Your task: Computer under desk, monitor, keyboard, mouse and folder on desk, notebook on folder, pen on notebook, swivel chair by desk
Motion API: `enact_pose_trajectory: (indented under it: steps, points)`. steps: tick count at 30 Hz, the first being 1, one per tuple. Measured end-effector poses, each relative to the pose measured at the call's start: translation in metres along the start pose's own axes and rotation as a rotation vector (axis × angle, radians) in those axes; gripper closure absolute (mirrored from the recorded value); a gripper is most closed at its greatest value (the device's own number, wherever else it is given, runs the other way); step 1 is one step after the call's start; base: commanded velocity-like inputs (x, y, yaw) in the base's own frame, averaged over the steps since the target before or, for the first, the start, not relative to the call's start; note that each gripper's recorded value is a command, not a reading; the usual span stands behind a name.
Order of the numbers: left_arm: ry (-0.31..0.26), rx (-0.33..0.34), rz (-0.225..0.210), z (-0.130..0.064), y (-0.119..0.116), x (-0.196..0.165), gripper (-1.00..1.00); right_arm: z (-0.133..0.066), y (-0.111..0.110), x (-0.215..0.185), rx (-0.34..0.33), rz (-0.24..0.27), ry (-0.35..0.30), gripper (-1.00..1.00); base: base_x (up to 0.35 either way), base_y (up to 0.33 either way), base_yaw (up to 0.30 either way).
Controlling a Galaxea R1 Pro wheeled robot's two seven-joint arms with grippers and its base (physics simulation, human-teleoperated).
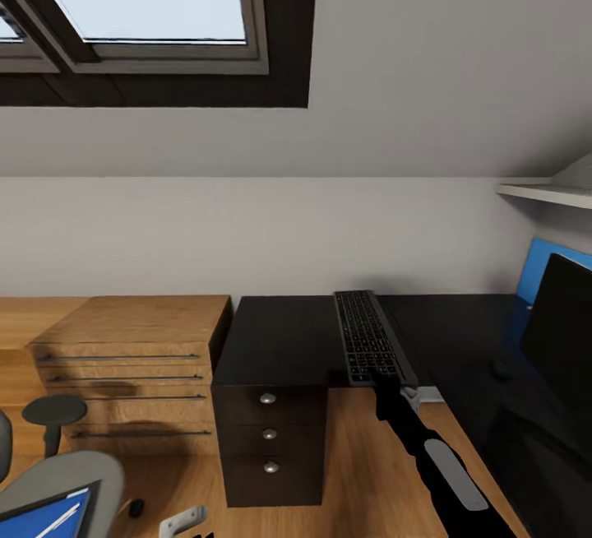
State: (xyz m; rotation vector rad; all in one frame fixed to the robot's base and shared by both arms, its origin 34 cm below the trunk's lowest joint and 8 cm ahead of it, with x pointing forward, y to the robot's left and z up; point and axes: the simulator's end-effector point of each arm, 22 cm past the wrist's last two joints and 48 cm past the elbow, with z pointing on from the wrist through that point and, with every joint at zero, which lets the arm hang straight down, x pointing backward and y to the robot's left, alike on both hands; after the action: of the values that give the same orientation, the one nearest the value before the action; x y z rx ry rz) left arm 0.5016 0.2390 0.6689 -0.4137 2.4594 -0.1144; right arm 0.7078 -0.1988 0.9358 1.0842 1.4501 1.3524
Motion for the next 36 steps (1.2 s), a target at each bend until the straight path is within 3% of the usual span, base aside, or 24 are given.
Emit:
enact_pose_trajectory:
  steps: [15,36]
  points:
    - [-0.013,0.002,-0.008,0.003,-0.002,-0.004,-1.0,0.0,-0.004,-0.003,-0.006,0.023,-0.004,1.0,0.0,0.0,-0.002]
    - [-0.013,0.003,-0.007,0.029,0.002,0.013,-1.0,0.001,-0.049,-0.004,0.023,0.031,-0.013,1.0,0.0,0.0,0.0]
